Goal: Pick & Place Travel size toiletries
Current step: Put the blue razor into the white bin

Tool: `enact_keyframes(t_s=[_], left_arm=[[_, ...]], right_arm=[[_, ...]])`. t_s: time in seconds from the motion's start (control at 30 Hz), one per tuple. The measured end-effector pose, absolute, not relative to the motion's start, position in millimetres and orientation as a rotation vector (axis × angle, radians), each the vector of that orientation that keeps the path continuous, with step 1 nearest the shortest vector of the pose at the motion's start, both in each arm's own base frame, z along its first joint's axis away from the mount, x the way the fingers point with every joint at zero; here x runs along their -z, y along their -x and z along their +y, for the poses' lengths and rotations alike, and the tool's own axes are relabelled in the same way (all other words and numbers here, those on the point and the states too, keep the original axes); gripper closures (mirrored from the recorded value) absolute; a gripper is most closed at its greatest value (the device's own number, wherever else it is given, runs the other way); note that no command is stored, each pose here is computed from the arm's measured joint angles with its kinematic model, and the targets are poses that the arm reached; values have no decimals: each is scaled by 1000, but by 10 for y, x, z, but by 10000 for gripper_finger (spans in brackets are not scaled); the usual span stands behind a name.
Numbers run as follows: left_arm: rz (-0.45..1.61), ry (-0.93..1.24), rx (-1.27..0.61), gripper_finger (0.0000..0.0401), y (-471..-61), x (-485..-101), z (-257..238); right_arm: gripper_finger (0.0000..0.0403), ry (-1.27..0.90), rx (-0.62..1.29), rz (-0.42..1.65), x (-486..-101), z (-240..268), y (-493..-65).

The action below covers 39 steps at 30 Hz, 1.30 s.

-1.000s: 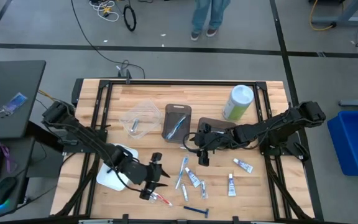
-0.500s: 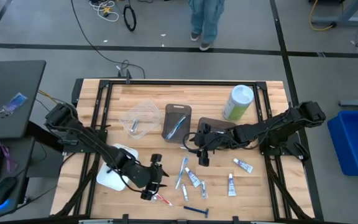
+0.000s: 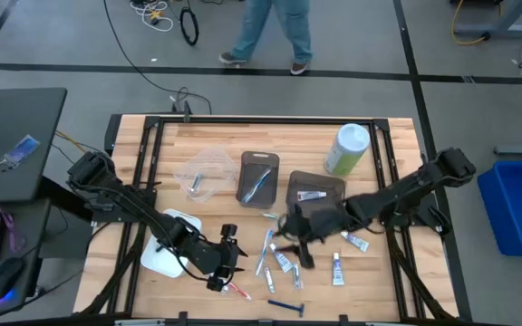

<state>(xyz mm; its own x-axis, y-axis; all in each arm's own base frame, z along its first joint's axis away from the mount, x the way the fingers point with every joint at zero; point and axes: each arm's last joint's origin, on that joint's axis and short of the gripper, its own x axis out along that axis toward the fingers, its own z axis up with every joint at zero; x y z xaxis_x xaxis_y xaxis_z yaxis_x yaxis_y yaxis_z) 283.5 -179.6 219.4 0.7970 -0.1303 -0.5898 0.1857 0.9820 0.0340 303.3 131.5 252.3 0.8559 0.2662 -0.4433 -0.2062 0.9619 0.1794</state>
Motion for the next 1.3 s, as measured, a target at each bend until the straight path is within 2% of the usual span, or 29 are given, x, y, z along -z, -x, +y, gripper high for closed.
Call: enact_keyframes(t_s=[0.2, 0.33, 0.6, 0.77, 0.97, 1.07, 1.3], left_arm=[[610, -101, 132, 211, -2846, -2201, -1779], [604, -88, 129, 211, -2860, -2208, -1768], [603, -81, 139, 213, -2862, -2211, -1772], [605, -67, 135, 214, -2861, -2210, -1771], [612, 56, 97, 214, -2861, -2210, -1772], [614, 94, 85, 214, -2861, -2210, -1773], [619, 170, 69, 214, -2860, -2210, -1776]], right_arm=[[201, -89, -346, 414, -2770, 1893, -3121], [197, -24, -361, 519, -2775, 2212, -3288], [204, -58, -263, 960, -2358, 2645, -3438], [206, -85, -211, 1115, -1946, 2825, -3347], [208, -83, -208, 1150, -1612, 3023, -3264], [208, -24, -154, 1150, -1522, 3035, -3232], [214, -35, -128, 1168, -1411, 3048, -3239]])
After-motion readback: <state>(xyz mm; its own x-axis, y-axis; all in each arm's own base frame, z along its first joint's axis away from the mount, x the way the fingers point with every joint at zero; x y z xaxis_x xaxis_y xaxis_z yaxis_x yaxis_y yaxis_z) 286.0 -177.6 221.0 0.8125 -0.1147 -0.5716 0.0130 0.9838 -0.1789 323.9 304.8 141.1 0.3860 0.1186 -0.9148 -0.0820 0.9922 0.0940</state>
